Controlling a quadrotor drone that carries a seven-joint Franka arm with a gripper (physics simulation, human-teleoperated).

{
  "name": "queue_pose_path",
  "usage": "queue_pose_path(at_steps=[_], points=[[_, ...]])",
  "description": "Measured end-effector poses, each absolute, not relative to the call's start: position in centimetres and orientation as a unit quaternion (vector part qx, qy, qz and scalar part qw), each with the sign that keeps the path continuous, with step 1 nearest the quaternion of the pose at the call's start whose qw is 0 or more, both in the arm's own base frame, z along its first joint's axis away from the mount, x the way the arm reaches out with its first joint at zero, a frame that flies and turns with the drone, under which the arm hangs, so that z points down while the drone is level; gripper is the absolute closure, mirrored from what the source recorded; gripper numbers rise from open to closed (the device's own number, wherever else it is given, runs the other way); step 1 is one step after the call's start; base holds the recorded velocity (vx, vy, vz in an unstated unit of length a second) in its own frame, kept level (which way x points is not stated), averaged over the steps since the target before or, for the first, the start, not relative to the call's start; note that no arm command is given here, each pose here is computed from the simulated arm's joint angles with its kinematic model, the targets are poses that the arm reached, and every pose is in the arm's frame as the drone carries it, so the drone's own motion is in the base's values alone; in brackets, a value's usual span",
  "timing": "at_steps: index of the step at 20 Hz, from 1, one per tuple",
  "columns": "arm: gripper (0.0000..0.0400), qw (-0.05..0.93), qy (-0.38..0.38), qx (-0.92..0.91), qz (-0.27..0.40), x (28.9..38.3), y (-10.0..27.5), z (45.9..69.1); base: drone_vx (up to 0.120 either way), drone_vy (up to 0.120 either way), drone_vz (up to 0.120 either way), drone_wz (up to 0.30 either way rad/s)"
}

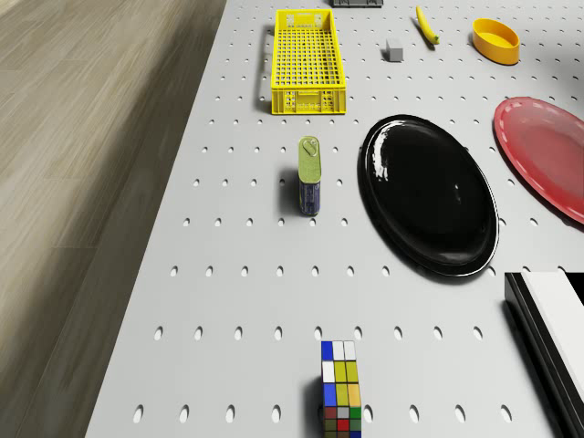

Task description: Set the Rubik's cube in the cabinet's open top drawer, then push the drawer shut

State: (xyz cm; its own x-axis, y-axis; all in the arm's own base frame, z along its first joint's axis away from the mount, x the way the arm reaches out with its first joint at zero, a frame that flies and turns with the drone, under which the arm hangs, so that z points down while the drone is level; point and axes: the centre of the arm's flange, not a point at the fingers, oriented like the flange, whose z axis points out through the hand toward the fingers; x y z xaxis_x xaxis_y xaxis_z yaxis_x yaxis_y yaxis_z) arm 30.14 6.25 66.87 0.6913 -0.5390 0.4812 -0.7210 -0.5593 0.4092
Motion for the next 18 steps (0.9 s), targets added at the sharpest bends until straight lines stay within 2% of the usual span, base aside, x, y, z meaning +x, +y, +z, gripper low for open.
queue_pose_path(at_steps=[2,5,9,13,18], points=[[0.0,0.403,-0.345,0.826,0.194,30.19,7.9,65.1,0.12,0.0,-0.12,0.0],[0.0,0.584,-0.297,0.707,0.265,30.32,9.7,60.9,0.12,0.0,-0.12,0.0],[0.0,0.789,-0.201,0.469,0.342,30.54,8.6,54.4,0.12,0.0,-0.12,0.0],[0.0,0.885,-0.112,0.255,0.374,30.66,5.2,50.7,0.12,0.0,-0.12,0.0],[0.0,0.917,-0.049,0.106,0.382,30.69,2.2,49.4,0.12,0.0,-0.12,0.0]])
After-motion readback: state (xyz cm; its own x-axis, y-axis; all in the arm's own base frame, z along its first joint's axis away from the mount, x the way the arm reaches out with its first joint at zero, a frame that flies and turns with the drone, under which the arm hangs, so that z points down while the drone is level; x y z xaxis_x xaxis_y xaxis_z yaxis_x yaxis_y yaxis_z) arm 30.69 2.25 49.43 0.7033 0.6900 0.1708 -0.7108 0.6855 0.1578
